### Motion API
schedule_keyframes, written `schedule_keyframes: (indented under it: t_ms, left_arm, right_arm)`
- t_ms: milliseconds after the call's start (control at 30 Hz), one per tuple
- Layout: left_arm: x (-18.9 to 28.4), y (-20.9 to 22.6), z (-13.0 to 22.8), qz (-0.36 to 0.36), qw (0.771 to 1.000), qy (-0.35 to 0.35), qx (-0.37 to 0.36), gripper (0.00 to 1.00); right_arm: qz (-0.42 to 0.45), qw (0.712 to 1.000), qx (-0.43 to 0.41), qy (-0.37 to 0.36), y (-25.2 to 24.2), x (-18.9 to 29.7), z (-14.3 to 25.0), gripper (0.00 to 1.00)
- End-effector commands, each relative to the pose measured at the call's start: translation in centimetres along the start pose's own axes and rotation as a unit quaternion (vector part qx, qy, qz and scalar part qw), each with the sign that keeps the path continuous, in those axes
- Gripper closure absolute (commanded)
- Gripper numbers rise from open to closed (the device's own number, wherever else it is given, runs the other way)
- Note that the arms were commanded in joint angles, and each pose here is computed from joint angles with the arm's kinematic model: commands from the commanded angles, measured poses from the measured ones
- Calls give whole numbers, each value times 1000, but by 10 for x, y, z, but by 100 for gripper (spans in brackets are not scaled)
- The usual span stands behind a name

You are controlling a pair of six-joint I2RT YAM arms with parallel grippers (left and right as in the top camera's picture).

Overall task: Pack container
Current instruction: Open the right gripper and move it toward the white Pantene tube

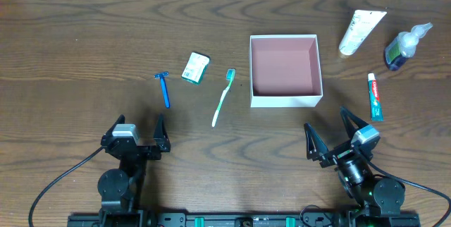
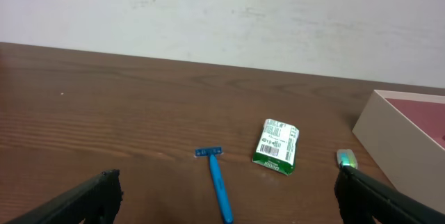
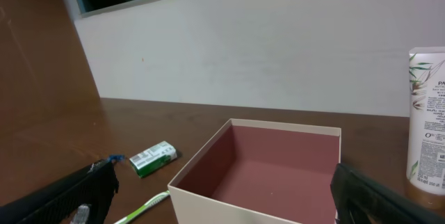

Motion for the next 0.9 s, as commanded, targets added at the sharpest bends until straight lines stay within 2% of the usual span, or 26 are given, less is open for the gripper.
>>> schedule_keyframes:
  t_ms: [0, 500, 867]
  left_arm:
    - [-1, 4, 14, -6, 1000, 22, -1, 2]
    - [-1, 4, 14, -6, 1000, 22, -1, 2]
    - [-1, 4, 14, -6, 1000, 22, -1, 2]
  right_arm:
    - [-2, 1000, 2, -10, 1, 1, -8, 1]
    - [0, 1000, 7, 3, 3, 3, -14, 1]
    - [21, 998, 39, 37, 6, 7, -42, 1]
Point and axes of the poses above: each gripper's point midway between its finger pads, its own x axis back along the fingers, its own y axis along the line the jaws close on, z = x × y, the point moved 3 cm from there along x, back along the fingers, and after that the axes turned 4 degrees about x, right-handed, at the moved point
